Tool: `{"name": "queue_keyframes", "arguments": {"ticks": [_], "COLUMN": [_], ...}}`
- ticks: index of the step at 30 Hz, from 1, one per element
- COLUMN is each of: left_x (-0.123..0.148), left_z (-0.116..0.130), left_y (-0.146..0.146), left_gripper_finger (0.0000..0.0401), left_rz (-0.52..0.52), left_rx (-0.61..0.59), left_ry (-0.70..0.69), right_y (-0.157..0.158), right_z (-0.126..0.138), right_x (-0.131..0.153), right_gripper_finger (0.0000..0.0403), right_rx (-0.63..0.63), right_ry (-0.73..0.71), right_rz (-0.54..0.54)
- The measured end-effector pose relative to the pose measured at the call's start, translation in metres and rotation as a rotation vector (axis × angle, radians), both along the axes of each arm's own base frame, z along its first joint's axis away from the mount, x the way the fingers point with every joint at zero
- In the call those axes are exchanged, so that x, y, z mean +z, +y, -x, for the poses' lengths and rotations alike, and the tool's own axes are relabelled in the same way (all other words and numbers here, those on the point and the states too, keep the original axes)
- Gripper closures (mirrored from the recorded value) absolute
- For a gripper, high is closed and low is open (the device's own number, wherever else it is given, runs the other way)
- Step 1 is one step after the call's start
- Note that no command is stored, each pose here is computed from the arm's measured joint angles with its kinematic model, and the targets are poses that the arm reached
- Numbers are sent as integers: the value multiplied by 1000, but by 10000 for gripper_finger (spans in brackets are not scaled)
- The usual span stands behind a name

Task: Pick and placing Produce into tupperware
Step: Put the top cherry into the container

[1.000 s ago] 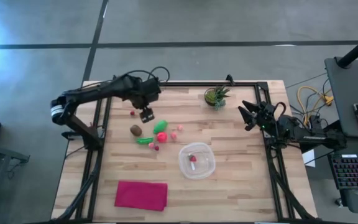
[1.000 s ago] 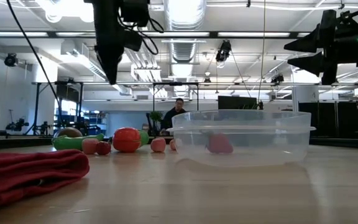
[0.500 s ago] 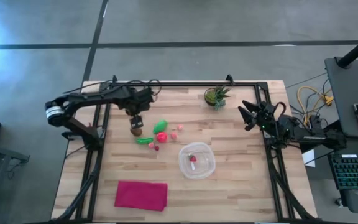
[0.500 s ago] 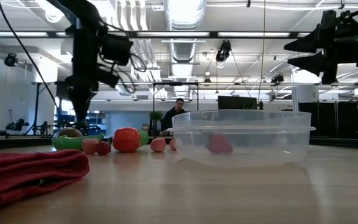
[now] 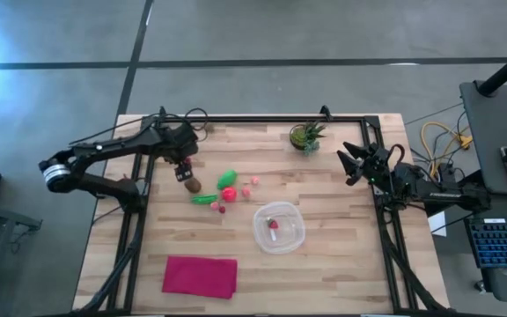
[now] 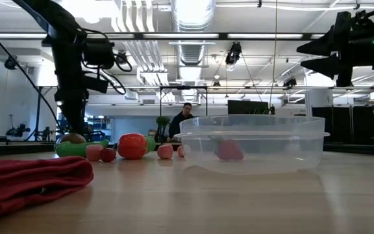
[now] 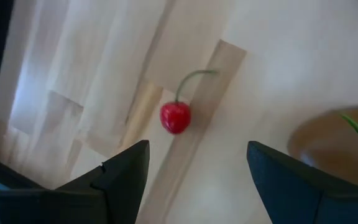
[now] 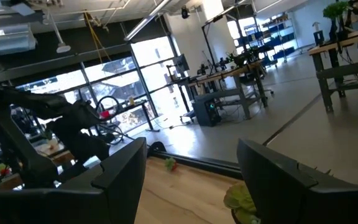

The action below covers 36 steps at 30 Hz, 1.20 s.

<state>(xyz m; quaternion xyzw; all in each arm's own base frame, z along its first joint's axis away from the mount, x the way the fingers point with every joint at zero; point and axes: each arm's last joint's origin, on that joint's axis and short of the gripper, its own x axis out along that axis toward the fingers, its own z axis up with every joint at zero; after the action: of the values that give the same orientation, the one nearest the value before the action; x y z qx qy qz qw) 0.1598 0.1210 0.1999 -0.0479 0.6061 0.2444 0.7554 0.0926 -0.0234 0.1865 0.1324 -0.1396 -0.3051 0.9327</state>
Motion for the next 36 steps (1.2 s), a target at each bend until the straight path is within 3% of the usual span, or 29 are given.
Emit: {"name": "queue_keyframes", "arguments": {"ticks": [9,21,36], "left_x": [-22,-27,-40], "left_z": [11,12,23], "left_y": [13,27,28], "left_gripper_finger": [146,146,146], "left_rz": [9,-73,1], "left_rx": [61,12,-13], "left_ry": [24,-56,-106], "right_y": [0,0,0], "right_z": [0,-2,-2], "right_x": [0,-9,-12], "right_gripper_finger": [161,161,161], "right_rx": [0,8,7], "right_ry": [4,65,97], "right_rz": [-1,-57,-60]}}
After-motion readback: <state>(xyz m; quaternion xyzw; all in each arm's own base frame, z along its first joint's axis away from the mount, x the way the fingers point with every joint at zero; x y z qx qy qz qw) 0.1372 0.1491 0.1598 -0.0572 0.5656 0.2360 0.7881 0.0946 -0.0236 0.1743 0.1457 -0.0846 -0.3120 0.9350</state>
